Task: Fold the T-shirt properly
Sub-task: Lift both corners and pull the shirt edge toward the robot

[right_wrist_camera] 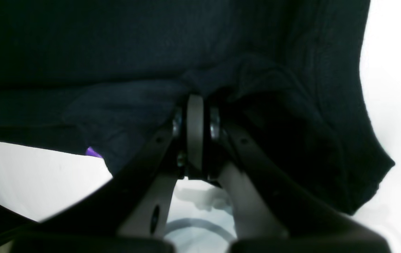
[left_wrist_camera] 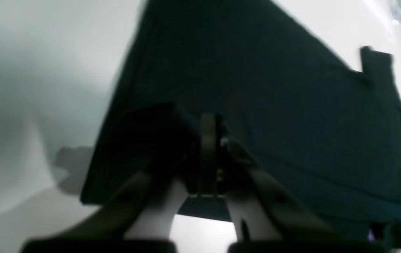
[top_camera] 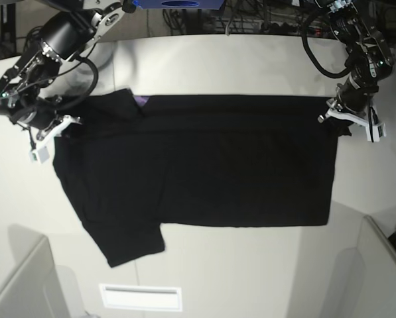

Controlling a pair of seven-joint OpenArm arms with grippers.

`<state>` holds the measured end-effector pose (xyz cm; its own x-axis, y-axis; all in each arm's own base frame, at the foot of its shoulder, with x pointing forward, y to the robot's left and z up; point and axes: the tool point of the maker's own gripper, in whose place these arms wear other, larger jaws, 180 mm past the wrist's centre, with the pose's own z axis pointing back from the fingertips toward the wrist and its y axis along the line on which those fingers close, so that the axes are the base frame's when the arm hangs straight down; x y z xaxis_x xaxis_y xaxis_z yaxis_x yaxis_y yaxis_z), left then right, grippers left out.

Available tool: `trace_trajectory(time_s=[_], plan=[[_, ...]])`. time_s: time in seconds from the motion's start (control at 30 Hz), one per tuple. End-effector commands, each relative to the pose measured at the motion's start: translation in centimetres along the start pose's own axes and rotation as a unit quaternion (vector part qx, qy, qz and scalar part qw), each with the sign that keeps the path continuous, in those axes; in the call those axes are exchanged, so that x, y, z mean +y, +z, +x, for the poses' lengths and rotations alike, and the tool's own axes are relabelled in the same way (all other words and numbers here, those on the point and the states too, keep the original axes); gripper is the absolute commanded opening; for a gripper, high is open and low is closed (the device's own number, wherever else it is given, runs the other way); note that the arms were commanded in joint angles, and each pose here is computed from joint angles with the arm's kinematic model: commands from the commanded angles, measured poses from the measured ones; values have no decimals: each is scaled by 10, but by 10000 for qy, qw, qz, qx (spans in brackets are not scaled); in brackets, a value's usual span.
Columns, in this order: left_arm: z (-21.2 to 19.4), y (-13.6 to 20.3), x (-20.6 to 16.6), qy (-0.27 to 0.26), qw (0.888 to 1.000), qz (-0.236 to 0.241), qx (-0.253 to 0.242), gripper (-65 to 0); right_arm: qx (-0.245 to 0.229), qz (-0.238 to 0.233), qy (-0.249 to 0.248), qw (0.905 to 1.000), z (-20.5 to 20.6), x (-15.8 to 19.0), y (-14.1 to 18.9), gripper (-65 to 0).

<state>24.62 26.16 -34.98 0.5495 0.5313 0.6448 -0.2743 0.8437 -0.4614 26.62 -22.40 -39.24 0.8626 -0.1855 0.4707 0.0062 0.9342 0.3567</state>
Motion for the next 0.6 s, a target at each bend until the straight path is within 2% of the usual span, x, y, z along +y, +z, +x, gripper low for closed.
trace_trajectory(time_s=[0.0, 0.13, 0.3, 0.43, 0.57], plan=[[15, 1, -6, -104, 9996, -95, -233, -650, -329, -11, 102, 9994, 20, -1, 6, -650], [19, -1, -9, -115, 9995, -122, -278, -650, -466, -2, 117, 9988, 29, -1, 6, -650], [12, -14, -28, -283, 9988, -388, -66, -650, -501, 82, 93, 9987, 37, 2, 2, -650], [7, -23, -26, -177, 9990, -403, 42, -650, -410, 219, -7, 9989, 35, 3, -6, -650], [7, -24, -24, -141, 9991, -390, 47, -650, -528, 189, -11, 9984, 41, -2, -5, -650]])
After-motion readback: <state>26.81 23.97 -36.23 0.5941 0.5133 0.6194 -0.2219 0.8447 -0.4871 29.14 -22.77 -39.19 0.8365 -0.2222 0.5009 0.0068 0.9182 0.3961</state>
